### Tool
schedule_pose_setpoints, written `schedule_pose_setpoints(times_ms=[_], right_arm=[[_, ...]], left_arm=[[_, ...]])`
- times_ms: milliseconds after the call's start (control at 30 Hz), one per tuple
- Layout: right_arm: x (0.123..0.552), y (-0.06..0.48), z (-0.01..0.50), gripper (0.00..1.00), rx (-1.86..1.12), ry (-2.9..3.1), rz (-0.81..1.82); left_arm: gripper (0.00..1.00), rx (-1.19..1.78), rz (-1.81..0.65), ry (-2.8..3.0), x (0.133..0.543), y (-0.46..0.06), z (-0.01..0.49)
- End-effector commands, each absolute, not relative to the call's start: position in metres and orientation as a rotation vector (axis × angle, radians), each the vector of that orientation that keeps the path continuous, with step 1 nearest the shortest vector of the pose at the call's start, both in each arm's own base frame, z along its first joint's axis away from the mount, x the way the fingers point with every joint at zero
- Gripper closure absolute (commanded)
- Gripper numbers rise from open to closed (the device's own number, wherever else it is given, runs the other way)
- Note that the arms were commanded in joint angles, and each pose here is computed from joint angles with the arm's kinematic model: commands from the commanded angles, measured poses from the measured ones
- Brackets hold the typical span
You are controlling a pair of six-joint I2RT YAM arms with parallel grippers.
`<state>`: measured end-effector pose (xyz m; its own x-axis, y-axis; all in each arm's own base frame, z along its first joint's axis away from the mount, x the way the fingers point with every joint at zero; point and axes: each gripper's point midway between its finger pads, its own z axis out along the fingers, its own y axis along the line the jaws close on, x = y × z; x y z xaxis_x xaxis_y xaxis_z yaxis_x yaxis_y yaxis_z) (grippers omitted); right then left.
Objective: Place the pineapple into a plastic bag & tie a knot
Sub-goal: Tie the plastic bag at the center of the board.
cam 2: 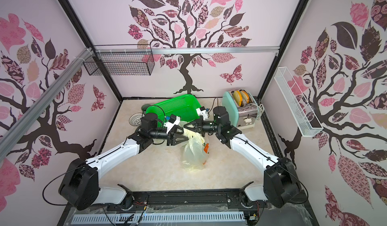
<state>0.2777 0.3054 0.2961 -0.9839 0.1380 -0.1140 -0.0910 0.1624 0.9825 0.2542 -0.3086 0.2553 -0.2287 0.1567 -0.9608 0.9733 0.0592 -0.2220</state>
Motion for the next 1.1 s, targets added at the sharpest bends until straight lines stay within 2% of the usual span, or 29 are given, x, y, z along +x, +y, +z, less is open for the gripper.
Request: schedule_pose_setpoints(times_ms=[0, 133, 333, 500, 733, 800, 1067], right_arm=[[0.275, 0.300, 0.316, 0.97, -0.038, 2.175, 1.881], [0.275, 0.296, 0.306, 0.96, -0.020, 2.221, 1.817], [0.272, 0.293, 0.295, 0.89, -0.035, 2.285, 1.744], [0.271, 0.292, 0.296, 0.88, -0.048, 2.294, 1.733], [0.271, 0.294, 0.302, 0.97, -0.058, 2.267, 1.762], [0.270, 0.294, 0.305, 0.98, -0.059, 2.249, 1.782], [0.269, 0.300, 0.321, 1.00, -0.105, 2.181, 1.863]], left_arm=[[0.52, 1.177, -1.287, 1.464, 0.245, -0.302, 0.271], [0.60, 1.152, -1.269, 1.475, 0.241, -0.290, 0.275], [0.70, 1.131, -1.289, 1.462, 0.235, -0.288, 0.279], [0.71, 1.134, -1.308, 1.459, 0.238, -0.293, 0.280], [0.71, 1.027, -1.234, 1.572, 0.260, -0.288, 0.272], [0.68, 0.979, -1.205, 1.618, 0.268, -0.284, 0.268], [0.60, 0.979, -1.338, 1.650, 0.265, -0.292, 0.260]])
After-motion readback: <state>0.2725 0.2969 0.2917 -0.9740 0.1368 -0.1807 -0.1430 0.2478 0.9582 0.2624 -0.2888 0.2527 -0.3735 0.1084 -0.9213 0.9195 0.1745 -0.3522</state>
